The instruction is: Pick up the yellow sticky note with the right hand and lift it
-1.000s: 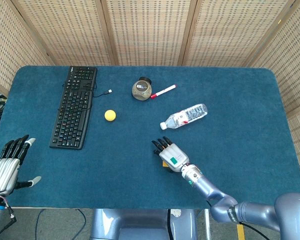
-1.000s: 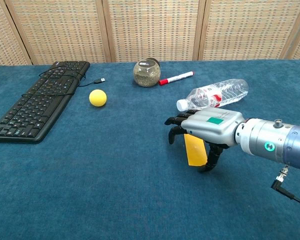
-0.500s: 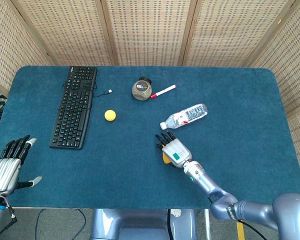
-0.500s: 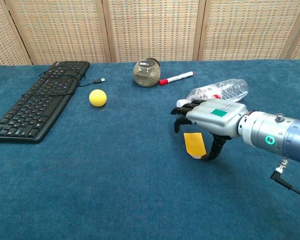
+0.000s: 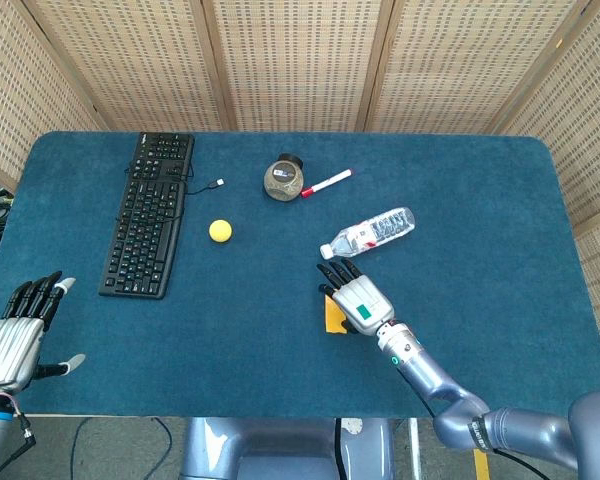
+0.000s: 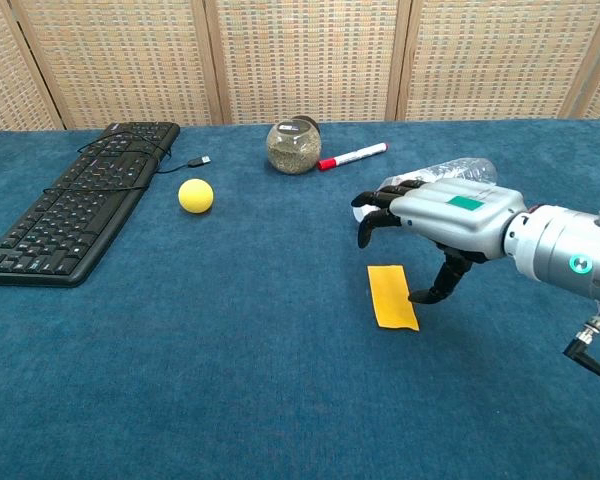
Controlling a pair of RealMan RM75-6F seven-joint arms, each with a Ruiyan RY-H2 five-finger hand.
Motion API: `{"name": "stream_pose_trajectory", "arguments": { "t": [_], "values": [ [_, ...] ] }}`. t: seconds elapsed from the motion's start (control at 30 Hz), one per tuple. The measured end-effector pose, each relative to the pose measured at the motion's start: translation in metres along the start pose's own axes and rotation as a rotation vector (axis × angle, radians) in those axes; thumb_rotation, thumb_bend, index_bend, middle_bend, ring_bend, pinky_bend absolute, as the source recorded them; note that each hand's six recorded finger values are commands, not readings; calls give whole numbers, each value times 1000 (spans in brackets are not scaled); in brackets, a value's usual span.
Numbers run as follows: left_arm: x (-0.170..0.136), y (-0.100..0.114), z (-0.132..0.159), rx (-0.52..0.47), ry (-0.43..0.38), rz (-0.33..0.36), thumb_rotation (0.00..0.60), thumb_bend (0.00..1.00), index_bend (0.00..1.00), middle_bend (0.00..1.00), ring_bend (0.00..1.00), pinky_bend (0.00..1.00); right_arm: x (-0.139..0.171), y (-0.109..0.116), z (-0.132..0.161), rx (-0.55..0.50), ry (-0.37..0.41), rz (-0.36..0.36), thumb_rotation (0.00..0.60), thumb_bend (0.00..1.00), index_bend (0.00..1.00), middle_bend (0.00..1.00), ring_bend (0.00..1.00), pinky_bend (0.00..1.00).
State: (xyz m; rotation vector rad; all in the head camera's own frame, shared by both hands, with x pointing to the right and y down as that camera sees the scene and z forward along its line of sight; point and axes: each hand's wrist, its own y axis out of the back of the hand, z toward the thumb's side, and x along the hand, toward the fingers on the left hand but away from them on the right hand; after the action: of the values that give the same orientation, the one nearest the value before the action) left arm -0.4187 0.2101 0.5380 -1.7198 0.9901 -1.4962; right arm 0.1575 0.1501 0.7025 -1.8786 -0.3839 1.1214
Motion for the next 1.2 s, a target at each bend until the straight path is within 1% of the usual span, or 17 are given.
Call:
{"name": "stream_pose_trajectory", "arguments": {
  "t": [0.3,0.53,0.87,1.07,1.13,1.2],
  "values": [
    [0,0,0,0,2,1,600,0,0,0,0,0,2,-18,11,-20,11,37,600,199,290,0,0,0],
    [1,0,-1,-1,3,2,600,0,0,0,0,0,-3,-27,17,-25,14,42,600,199,302,0,0,0],
    [1,0,-1,-1,2,0,600,0,0,0,0,0,-8,-33,15,-22,-13,39,600,211,307,0,0,0],
    [1,0,-1,-1,2,1,600,0,0,0,0,0,-9,-33,9,-14,-33,28,600,276,321,0,0,0],
    [1,0,-1,-2,2,1,600,0,0,0,0,0,-9,-32,7,-19,-40,23,600,283,335,0,0,0],
    [1,0,-1,-1,2,1,600,0,0,0,0,0,-8,-32,6,-22,-42,22,600,290,375,0,0,0]
  ]
}}
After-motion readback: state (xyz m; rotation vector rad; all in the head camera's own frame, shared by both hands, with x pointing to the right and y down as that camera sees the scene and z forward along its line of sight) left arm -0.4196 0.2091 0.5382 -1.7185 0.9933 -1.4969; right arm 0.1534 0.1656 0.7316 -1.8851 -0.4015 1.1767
